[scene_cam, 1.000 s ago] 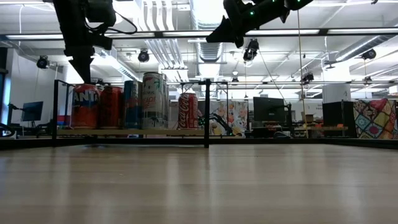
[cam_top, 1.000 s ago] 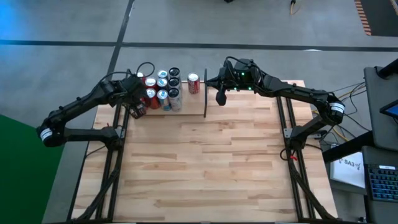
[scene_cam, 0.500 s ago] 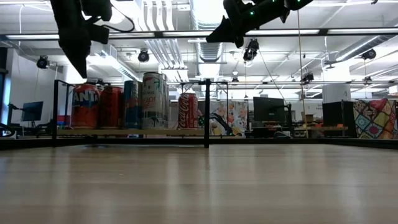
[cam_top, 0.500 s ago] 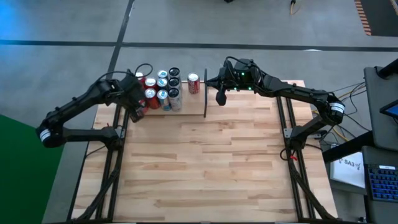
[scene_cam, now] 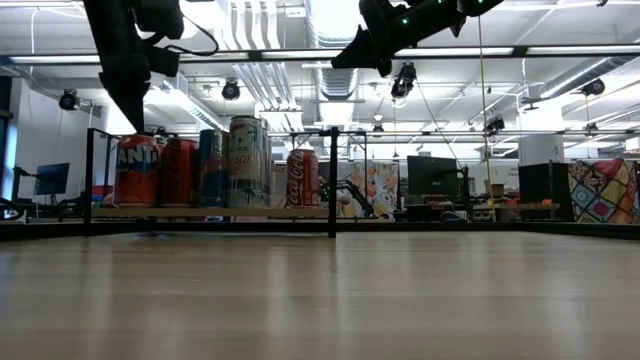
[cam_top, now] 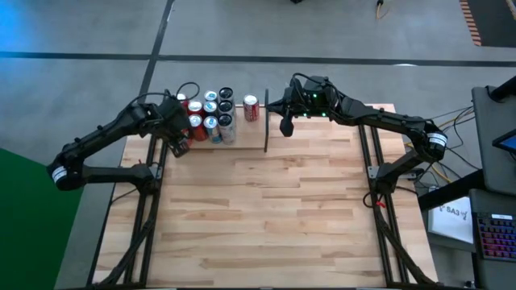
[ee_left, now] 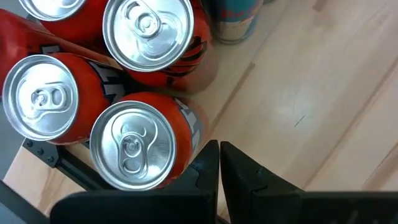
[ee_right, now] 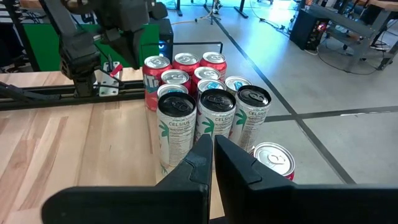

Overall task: Place canned beverage on shelf
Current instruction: Put the orange soda can on the shelf aligned with the other orange soda cans, then adjust the white pink soda cans on the shelf

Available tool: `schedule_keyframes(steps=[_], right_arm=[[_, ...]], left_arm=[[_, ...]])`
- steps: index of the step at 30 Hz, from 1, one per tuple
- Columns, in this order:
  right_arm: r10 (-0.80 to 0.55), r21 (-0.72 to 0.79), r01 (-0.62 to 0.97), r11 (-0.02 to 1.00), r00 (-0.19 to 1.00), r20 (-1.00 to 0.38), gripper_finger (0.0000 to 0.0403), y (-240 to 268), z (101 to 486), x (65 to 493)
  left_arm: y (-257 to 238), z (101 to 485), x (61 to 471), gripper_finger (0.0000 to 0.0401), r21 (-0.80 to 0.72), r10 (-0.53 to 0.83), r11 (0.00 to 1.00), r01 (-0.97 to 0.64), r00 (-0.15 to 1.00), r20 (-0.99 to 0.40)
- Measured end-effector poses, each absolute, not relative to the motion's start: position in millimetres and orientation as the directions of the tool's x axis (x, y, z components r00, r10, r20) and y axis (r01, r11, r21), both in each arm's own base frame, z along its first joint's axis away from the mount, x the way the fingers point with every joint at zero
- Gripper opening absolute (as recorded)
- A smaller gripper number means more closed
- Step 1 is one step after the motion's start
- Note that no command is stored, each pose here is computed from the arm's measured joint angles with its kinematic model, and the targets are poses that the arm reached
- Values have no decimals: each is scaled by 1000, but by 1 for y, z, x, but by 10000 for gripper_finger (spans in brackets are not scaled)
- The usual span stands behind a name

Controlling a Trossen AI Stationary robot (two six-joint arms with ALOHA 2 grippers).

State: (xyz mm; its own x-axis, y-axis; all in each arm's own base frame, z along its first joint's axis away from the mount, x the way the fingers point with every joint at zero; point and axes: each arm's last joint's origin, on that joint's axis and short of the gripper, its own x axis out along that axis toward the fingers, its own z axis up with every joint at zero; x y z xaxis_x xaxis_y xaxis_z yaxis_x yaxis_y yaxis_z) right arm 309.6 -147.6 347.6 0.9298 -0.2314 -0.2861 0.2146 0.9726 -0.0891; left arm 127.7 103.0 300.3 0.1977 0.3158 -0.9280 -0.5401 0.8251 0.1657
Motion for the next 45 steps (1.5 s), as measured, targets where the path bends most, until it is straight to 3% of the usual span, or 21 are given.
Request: schedule_keyframes(steps=[26, 33, 40, 45], right_arm=[[-231, -89, 215, 973, 930, -286, 9, -148, 348, 310], [-231, -89, 214, 973, 930, -286, 9, -148, 348, 310], [-231, -73, 220, 973, 930, -285, 9, -148, 348, 310], [-232, -22, 236, 972, 931, -280, 9, -148, 350, 310]], left_arm=[[104, 288, 121, 0, 303, 392, 770, -562, 43, -919], [103, 290, 120, 0, 311, 406, 764, -565, 46, -913], [98, 295, 116, 0, 252, 388, 768, -588, 115, -915], [91, 308, 113, 0, 155, 398, 792, -590, 308, -864]])
